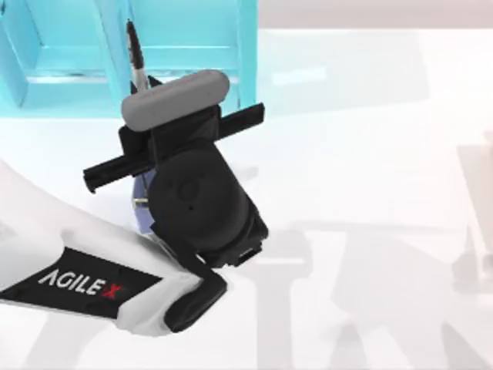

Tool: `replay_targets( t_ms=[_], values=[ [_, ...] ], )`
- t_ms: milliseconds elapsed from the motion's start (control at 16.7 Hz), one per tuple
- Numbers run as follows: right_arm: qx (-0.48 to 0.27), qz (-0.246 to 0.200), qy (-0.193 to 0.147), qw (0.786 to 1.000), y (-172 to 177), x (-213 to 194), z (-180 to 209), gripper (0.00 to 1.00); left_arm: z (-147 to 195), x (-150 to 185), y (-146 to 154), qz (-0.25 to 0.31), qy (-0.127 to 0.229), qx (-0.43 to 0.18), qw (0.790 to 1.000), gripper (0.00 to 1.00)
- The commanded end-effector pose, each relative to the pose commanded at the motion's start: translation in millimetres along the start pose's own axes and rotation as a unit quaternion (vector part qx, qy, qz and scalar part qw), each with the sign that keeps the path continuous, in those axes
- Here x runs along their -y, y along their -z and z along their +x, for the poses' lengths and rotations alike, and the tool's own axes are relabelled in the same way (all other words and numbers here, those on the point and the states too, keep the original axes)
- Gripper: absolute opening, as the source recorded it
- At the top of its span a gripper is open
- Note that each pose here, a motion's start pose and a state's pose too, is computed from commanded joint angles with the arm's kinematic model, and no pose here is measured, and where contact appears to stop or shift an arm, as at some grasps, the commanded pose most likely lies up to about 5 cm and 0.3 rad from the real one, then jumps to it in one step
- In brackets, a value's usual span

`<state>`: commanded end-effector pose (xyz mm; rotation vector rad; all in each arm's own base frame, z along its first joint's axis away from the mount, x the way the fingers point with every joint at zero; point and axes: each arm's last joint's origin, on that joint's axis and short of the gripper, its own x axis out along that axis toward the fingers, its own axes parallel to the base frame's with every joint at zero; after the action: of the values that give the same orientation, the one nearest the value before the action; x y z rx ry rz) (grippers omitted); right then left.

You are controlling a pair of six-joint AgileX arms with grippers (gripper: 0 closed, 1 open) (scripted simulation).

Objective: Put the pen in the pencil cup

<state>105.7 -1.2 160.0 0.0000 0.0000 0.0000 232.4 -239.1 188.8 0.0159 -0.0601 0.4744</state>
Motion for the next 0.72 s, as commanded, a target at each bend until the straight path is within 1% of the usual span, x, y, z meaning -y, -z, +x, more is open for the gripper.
replay_targets(
  t_ms=[300, 720],
  values=[
    [0.0, 0.0, 0.0, 1.0, 0.0, 0.0, 0.0, 1.0, 0.8, -0.1, 0.5, 0.0, 0.0, 0.0, 1.0, 0.0],
    [0.0, 0.0, 0.0, 1.0, 0.0, 0.0, 0.0, 1.0, 0.8, -0.1, 0.5, 0.0, 0.0, 0.0, 1.0, 0.53]
  ],
)
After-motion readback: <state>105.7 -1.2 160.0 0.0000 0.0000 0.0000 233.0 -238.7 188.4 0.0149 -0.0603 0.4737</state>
